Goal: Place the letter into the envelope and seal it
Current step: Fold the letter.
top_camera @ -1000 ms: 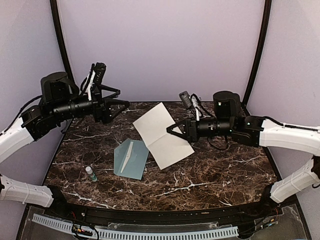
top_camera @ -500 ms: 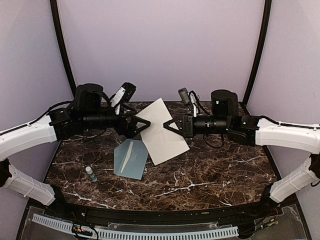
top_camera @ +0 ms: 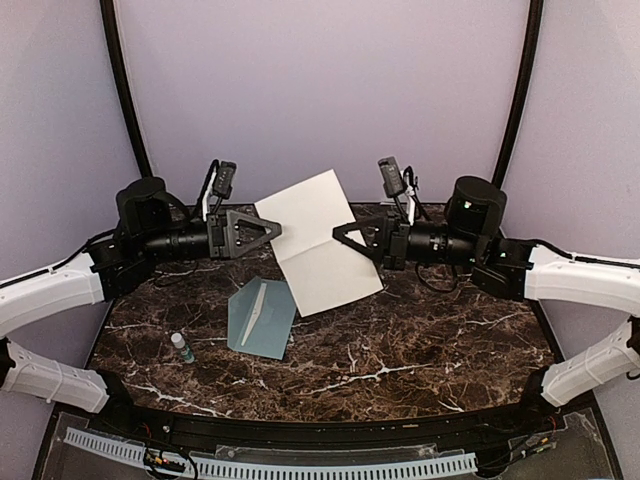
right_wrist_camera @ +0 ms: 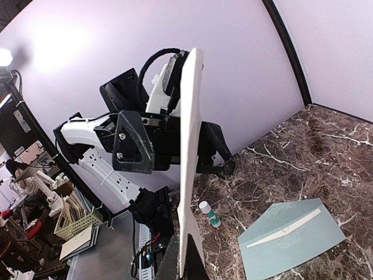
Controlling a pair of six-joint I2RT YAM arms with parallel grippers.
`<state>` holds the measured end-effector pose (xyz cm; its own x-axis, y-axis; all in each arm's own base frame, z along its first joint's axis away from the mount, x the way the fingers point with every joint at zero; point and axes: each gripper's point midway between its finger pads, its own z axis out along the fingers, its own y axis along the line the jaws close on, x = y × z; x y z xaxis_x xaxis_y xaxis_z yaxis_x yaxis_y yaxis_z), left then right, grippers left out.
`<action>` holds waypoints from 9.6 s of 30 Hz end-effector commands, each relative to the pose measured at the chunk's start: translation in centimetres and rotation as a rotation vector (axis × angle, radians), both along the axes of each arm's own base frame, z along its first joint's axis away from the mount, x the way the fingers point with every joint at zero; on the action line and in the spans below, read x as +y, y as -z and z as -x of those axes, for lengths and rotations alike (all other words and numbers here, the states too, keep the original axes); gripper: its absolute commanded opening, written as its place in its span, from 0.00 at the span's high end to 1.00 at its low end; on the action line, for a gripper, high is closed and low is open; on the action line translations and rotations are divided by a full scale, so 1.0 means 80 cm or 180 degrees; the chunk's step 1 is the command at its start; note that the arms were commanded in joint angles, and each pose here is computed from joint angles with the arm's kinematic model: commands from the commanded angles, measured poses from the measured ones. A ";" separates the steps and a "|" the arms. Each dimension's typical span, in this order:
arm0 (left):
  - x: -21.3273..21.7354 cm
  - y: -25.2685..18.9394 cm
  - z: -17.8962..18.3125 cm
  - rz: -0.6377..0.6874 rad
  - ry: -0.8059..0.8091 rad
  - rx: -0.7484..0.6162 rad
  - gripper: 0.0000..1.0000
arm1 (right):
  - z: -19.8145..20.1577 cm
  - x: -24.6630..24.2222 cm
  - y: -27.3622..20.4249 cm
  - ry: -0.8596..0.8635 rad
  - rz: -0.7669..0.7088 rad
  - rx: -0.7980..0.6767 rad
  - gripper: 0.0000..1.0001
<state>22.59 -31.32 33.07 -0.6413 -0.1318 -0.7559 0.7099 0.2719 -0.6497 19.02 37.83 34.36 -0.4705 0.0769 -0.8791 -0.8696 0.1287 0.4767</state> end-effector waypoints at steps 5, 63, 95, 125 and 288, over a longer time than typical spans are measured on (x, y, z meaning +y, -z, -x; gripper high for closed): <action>-0.010 -0.042 0.036 0.0575 0.0631 0.0051 0.45 | 0.013 -0.001 -0.016 -0.0190 -0.0156 -0.0180 1.00; -0.052 0.023 0.046 -0.1092 0.1443 -0.0875 0.42 | 0.039 0.022 0.056 -0.0835 0.0621 0.0110 1.00; -0.055 0.037 0.067 -0.0963 0.1799 -0.0647 1.00 | 0.050 0.026 0.076 -0.0925 0.0908 0.0195 1.00; -0.053 0.047 0.092 -0.0808 0.2145 -0.0358 1.00 | 0.025 0.028 0.018 -0.0648 0.0767 -0.0426 0.19; -0.072 0.126 0.101 -0.0865 0.2241 -0.0079 1.00 | 0.033 -0.032 0.111 -0.0579 0.1213 0.0365 0.29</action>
